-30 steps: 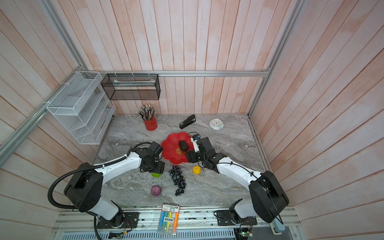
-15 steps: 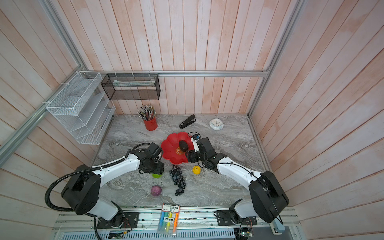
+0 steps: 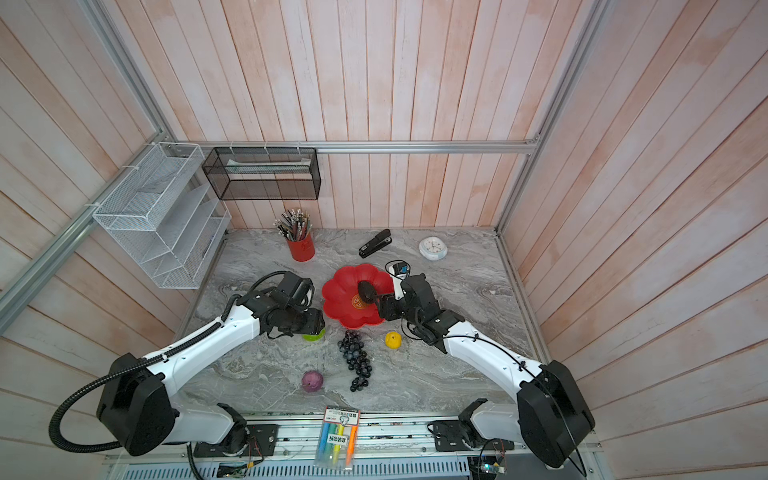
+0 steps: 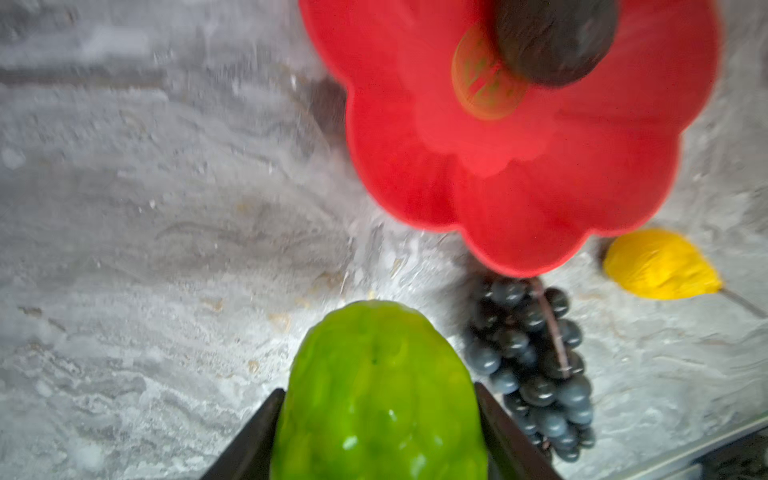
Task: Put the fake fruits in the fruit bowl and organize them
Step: 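Lift the green citrus into the red bowl beside the avocado with the left gripper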
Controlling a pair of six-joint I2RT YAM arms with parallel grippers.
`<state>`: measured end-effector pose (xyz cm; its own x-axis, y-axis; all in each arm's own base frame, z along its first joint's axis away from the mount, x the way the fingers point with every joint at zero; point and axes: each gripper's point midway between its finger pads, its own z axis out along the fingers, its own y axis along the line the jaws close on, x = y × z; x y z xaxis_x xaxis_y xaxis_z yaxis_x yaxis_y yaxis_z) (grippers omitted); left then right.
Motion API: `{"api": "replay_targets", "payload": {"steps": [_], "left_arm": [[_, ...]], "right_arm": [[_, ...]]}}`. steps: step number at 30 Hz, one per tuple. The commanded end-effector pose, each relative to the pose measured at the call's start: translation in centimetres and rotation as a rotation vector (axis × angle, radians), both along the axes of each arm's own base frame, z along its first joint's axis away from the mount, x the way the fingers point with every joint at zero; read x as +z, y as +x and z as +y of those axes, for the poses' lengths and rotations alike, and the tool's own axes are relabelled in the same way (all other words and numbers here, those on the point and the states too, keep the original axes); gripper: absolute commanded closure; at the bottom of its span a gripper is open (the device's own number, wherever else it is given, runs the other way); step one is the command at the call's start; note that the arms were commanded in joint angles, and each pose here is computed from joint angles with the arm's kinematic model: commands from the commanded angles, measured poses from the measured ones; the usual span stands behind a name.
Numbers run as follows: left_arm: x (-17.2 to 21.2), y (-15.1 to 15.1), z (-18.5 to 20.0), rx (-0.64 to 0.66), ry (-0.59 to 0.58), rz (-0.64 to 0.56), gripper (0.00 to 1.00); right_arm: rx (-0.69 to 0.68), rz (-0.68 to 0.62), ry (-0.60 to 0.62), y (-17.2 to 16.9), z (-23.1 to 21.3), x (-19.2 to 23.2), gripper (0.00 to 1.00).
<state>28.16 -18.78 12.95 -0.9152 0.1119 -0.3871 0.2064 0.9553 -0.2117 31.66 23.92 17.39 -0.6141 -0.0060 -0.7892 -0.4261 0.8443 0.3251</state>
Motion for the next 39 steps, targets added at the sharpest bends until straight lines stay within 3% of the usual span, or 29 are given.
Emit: {"api": "replay_targets", "payload": {"steps": [1,9,14,29,39], "left_arm": [[1.8,2.8,-1.5,-0.029,-0.006,-0.042,0.48],[0.3,9.6,-5.3,-0.042,0.031,-0.048,0.53],[-2.3,12.2,-6.7,-0.045,0.058,-0.027,0.53],[-6.5,14.7,-8.5,-0.011,0.051,0.005,0.52],[-7.2,15.0,-8.7,-0.013,0.051,-0.003,0.41]], "right_arm": [[-0.002,-0.006,0.021,0.0,0.2,0.3,0.31],[0.028,-0.017,-0.043,-1.2,-0.8,1.6,0.31],[0.008,-0.010,-0.047,-2.0,-1.9,0.9,0.31],[0.050,0.027,-0.073,-3.4,-2.2,-0.7,0.31],[0.057,0.044,-0.088,-4.1,-2.7,-1.5,0.31]]}}
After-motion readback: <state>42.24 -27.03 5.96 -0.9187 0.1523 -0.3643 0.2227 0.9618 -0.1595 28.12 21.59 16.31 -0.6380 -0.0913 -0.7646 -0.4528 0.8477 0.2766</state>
